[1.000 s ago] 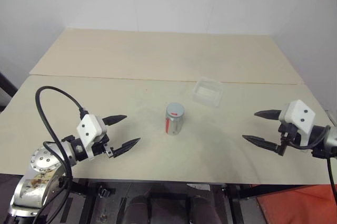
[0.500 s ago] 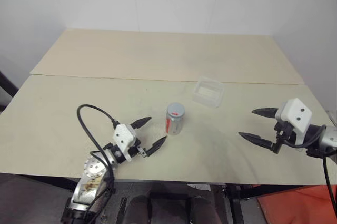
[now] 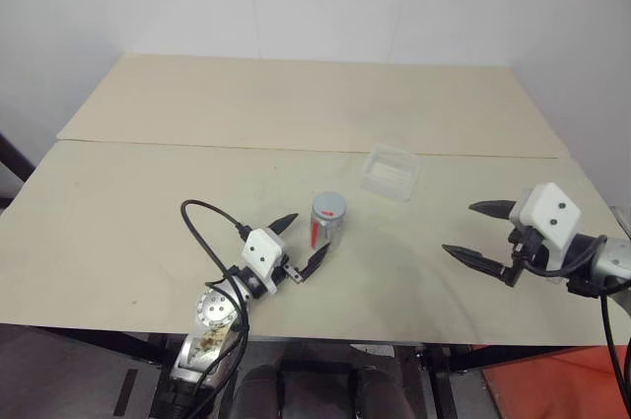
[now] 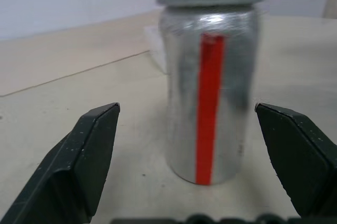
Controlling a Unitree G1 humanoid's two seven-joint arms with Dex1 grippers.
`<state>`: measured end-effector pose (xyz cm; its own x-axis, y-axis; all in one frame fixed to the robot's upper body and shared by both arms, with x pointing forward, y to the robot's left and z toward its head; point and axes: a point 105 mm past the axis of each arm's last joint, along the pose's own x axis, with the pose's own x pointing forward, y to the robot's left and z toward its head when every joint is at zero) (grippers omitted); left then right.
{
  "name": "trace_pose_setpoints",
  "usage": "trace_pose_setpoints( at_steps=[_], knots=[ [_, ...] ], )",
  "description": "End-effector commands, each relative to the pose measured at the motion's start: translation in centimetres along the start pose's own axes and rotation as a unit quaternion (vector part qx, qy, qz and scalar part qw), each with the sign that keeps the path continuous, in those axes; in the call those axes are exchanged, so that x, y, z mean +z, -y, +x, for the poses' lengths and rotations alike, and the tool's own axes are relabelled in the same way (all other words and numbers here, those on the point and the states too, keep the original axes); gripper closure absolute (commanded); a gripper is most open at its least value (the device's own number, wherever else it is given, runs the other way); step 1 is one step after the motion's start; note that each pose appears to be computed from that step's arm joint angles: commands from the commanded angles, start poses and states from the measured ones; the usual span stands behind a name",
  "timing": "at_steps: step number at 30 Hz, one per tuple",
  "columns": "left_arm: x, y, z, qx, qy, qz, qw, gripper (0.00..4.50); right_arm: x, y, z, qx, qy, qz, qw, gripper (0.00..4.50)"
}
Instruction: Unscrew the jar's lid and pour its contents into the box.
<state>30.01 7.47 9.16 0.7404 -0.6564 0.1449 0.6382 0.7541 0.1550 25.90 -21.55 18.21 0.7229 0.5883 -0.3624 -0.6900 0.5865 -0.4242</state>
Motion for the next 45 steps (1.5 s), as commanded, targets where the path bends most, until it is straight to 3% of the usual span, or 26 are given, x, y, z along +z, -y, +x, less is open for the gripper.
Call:
trace_pose_setpoints(
  at_steps=[1, 17, 25, 32, 38, 45],
  knots=[
    [0.8, 0.4, 0.8, -0.006, 0.026, 0.007, 1.0, 0.01, 1.2, 0.1, -0.2, -0.007, 0.016, -0.013, 1.0, 0.0],
    [0.2, 0.8, 3.2, -0.009, 0.039, 0.002, 0.999, 0.01, 0.9, -0.2, -0.7, -0.022, 0.009, -0.006, 1.0, 0.0],
    [0.2, 1.0, 3.6, -0.017, 0.045, -0.001, 0.999, 2.41, 0.8, -0.2, -0.7, -0.028, 0.008, -0.003, 1.0, 0.0],
    [1.2, 0.4, 3.2, -0.018, 0.062, -0.002, 0.998, 2.41, 1.3, -0.6, -0.1, -0.018, 0.018, -0.005, 1.0, 0.0],
    [2.5, -0.9, 2.4, -0.05, 0.066, 0.014, 0.996, 2.41, 5.4, -2.2, 2.9, 0.002, 0.118, 0.03, 0.993, 0.0],
    [4.2, -2.7, 2.0, -0.069, 0.072, 0.019, 0.995, 2.41, 11.0, -5.3, 7.3, 0.028, 0.241, 0.097, 0.965, 0.0]
  ],
)
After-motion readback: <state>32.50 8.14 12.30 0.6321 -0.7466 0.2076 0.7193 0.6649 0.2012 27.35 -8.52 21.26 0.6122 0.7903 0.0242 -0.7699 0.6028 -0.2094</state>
